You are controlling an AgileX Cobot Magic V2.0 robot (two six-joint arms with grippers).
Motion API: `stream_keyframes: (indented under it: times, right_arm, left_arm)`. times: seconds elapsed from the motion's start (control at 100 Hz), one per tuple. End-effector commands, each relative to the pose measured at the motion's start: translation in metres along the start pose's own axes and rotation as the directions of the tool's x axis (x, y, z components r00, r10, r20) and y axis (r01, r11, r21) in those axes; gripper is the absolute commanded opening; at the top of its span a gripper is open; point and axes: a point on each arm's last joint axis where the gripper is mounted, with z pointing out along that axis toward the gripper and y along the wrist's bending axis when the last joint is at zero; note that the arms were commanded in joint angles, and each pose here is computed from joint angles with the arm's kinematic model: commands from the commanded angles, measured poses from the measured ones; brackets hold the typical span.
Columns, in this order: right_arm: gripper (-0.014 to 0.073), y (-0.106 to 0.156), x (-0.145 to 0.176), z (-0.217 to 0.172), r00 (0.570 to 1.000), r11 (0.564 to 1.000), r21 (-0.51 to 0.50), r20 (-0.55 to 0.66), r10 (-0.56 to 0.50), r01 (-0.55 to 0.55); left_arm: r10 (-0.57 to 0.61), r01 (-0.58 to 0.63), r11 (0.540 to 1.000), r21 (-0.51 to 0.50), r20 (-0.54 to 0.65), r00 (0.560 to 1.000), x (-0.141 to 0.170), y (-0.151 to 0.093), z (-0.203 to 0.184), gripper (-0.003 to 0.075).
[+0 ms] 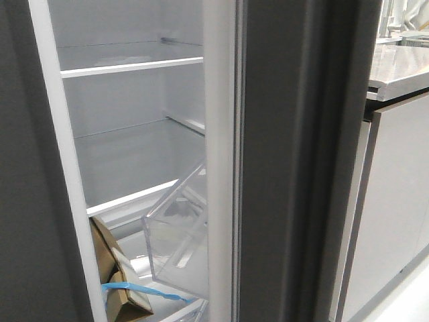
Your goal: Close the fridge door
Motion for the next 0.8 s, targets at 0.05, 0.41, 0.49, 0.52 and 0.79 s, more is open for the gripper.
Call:
stream_keyframes:
  times: [0.05, 0.41, 0.49, 0.52, 0.79]
  right_arm:
    - [-0.0076, 0.013, -0.026, 0.018, 0.995, 0.993, -0.118, 0.088, 0.036, -0.025]
    - [-0.0076, 0.046, -0.040, 0.045, 0.987, 0.940, -0.327, 0.095, 0.132, -0.095]
    - [-0.0076, 0.048, -0.038, 0.049, 0.986, 0.937, -0.329, 0.074, 0.152, -0.120]
    - [-0.0076, 0.048, -0.037, 0.049, 0.985, 0.935, -0.329, 0.069, 0.160, -0.129]
    - [-0.0076, 0.056, -0.031, 0.075, 0.981, 0.934, -0.321, 0.064, 0.185, -0.156]
  left_arm:
    - [-0.006, 0.006, 1.000, 0.009, 0.029, 1.000, 0.004, 0.000, 0.002, -0.0021]
    - [-0.006, 0.006, 1.000, 0.009, 0.029, 1.000, 0.004, 0.000, 0.002, -0.0021]
    - [-0.006, 0.006, 1.000, 0.009, 0.029, 1.000, 0.004, 0.000, 0.002, -0.0021]
    - [-0.006, 0.006, 1.000, 0.009, 0.029, 1.000, 0.004, 0.000, 0.002, -0.0021]
    - [-0.006, 0.006, 1.000, 0.009, 0.029, 1.000, 0.004, 0.000, 0.002, -0.0021]
